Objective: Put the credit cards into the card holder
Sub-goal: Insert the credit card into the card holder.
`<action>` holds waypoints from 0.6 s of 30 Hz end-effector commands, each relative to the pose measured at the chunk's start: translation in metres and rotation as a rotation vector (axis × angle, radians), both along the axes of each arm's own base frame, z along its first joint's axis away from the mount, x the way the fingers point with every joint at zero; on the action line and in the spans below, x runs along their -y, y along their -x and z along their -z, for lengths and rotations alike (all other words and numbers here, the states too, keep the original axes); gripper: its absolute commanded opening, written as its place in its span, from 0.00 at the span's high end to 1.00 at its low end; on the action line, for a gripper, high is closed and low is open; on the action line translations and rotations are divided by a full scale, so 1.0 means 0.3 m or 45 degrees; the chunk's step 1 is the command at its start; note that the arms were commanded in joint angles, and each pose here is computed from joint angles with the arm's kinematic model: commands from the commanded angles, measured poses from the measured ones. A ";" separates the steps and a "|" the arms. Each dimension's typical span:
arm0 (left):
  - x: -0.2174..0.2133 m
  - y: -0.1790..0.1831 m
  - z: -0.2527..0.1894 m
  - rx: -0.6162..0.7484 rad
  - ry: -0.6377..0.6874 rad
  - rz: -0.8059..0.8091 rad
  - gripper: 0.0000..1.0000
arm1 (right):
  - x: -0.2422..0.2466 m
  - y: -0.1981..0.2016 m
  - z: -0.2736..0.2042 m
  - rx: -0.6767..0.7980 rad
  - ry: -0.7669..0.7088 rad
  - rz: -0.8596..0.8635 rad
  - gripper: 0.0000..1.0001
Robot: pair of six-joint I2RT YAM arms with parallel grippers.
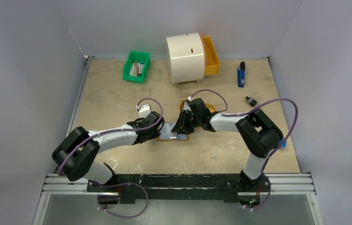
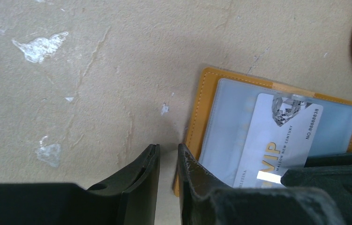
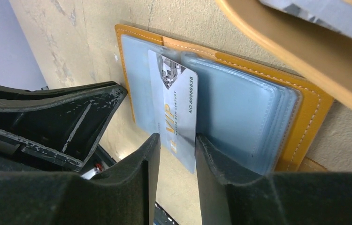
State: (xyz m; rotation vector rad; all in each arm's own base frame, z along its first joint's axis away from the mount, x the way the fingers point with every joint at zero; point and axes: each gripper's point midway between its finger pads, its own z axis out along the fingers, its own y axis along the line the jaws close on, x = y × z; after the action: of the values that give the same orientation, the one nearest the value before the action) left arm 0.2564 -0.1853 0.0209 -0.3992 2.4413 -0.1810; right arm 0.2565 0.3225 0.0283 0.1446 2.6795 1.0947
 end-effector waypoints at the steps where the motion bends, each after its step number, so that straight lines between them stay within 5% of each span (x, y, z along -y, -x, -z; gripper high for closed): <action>1: -0.025 -0.007 -0.033 0.035 -0.024 -0.027 0.80 | 0.016 -0.019 -0.025 0.056 0.072 -0.007 0.63; 18: 0.024 -0.007 -0.006 0.006 0.036 0.019 0.81 | -0.060 0.000 -0.035 0.058 0.051 -0.113 0.64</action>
State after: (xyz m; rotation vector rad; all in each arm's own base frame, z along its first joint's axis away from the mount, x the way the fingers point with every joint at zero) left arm 0.2544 -0.1843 0.0206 -0.3966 2.4492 -0.1766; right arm 0.2509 0.3318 0.0338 0.0405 2.7032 1.0623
